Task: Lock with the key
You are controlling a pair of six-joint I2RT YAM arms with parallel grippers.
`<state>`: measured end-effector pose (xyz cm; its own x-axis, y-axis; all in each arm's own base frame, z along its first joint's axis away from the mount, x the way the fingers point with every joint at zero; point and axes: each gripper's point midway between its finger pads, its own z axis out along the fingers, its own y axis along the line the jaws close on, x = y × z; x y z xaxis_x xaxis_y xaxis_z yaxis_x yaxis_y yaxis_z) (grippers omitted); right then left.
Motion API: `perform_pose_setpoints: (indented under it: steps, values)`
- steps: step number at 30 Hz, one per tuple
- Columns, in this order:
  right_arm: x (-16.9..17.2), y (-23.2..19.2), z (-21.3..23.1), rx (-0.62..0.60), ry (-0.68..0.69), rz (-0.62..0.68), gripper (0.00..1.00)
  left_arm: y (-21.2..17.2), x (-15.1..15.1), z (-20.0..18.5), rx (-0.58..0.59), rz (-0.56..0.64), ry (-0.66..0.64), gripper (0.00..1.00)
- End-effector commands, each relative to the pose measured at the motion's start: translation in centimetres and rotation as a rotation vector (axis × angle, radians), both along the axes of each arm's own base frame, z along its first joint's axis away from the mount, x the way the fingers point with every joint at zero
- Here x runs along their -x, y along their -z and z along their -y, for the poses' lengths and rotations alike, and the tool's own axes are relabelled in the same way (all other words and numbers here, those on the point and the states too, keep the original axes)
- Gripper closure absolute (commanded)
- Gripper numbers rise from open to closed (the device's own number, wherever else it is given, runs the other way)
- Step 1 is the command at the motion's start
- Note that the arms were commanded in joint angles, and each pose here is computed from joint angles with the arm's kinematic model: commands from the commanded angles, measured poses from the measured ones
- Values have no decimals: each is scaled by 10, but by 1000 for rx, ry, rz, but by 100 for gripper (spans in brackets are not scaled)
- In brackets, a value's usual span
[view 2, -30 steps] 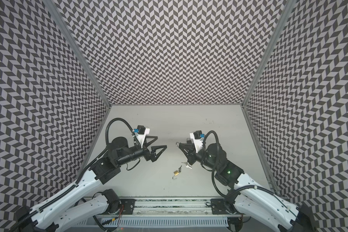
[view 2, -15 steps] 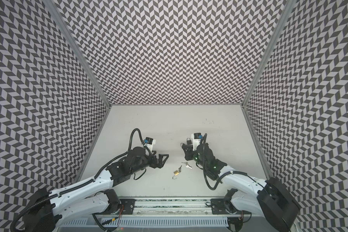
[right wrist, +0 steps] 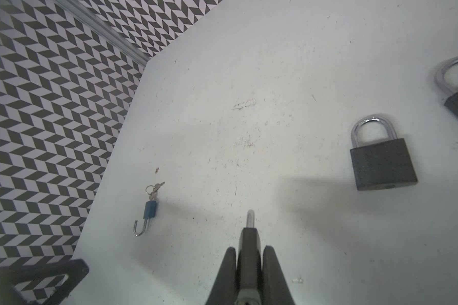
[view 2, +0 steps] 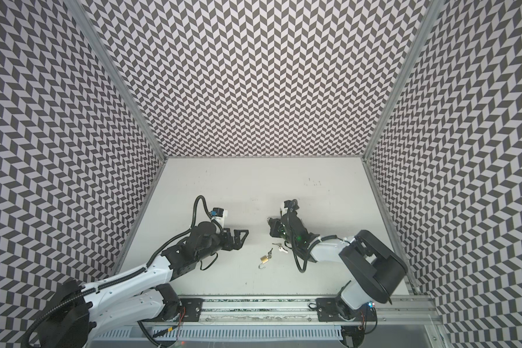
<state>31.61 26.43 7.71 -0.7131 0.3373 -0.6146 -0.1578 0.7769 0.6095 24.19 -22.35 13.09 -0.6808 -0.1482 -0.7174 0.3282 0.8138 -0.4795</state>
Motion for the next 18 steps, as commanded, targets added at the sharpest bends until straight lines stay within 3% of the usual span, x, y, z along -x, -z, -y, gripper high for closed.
perform_pose_setpoints:
  steps: [1,7,18]
  values:
    - [-25,-18,-7,-79,81,41,100,-4,-2,-5,25,20,-31,0]
    - [-41,1,-2,-44,176,-13,100,-10,0,-10,61,37,-50,0]
    - [-43,25,-4,-29,190,-80,98,-5,1,-13,49,22,-57,0]
